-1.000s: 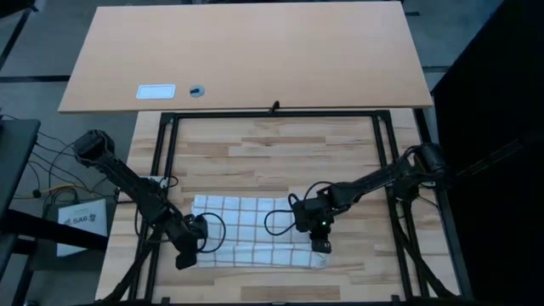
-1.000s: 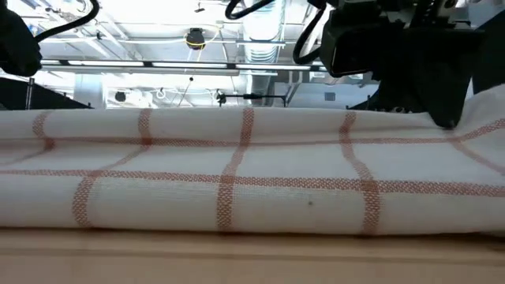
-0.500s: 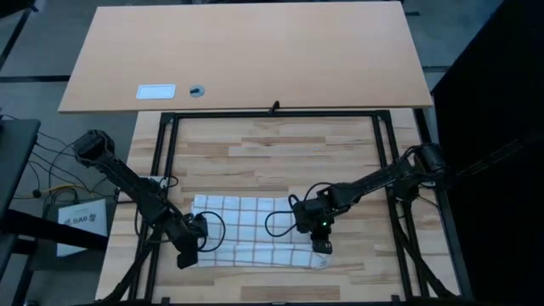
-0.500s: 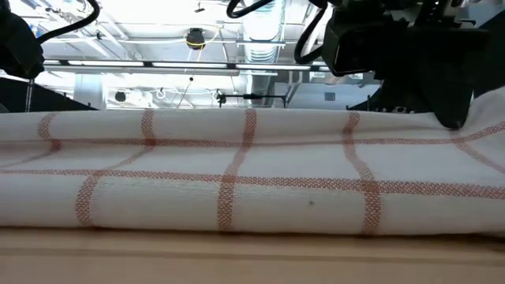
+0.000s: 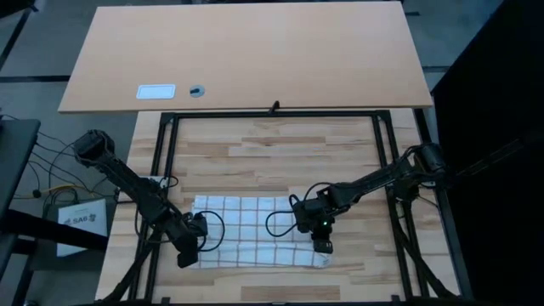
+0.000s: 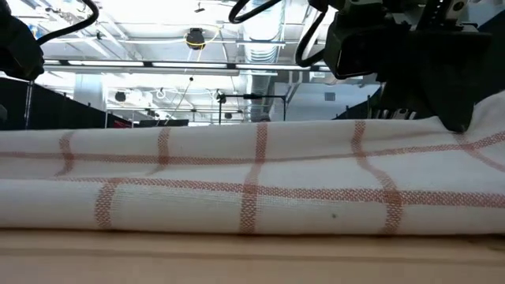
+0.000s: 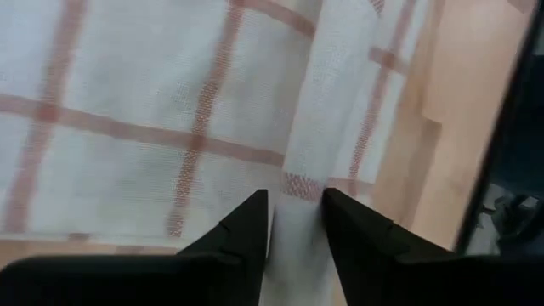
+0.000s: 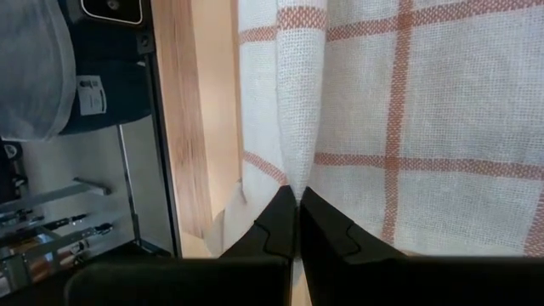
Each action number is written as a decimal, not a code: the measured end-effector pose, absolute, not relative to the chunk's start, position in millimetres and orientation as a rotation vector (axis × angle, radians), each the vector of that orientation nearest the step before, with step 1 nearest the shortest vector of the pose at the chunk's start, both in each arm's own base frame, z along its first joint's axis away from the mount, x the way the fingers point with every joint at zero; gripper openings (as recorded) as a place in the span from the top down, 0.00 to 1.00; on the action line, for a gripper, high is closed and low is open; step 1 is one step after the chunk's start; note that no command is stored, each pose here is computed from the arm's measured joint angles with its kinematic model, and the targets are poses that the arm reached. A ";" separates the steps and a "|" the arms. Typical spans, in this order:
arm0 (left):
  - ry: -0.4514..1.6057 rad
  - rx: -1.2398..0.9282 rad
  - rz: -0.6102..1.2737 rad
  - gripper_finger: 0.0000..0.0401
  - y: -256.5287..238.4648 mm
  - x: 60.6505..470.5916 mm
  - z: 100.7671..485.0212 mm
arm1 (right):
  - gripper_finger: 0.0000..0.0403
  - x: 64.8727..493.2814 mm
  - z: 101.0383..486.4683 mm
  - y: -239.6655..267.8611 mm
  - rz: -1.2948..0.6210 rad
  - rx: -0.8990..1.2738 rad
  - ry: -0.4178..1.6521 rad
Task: Roll towel
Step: Roll the white checkered towel
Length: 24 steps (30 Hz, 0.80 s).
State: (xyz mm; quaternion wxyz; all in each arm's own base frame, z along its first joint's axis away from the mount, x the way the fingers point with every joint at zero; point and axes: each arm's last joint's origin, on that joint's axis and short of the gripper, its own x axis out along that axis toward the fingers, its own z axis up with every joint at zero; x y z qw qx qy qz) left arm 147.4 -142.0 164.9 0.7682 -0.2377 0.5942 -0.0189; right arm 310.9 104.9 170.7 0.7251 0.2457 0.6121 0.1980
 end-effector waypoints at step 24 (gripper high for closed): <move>1.219 -0.426 0.124 0.75 -137.8 146.5 173.0 | 1.00 312.0 170.7 101.9 0.438 0.535 1.342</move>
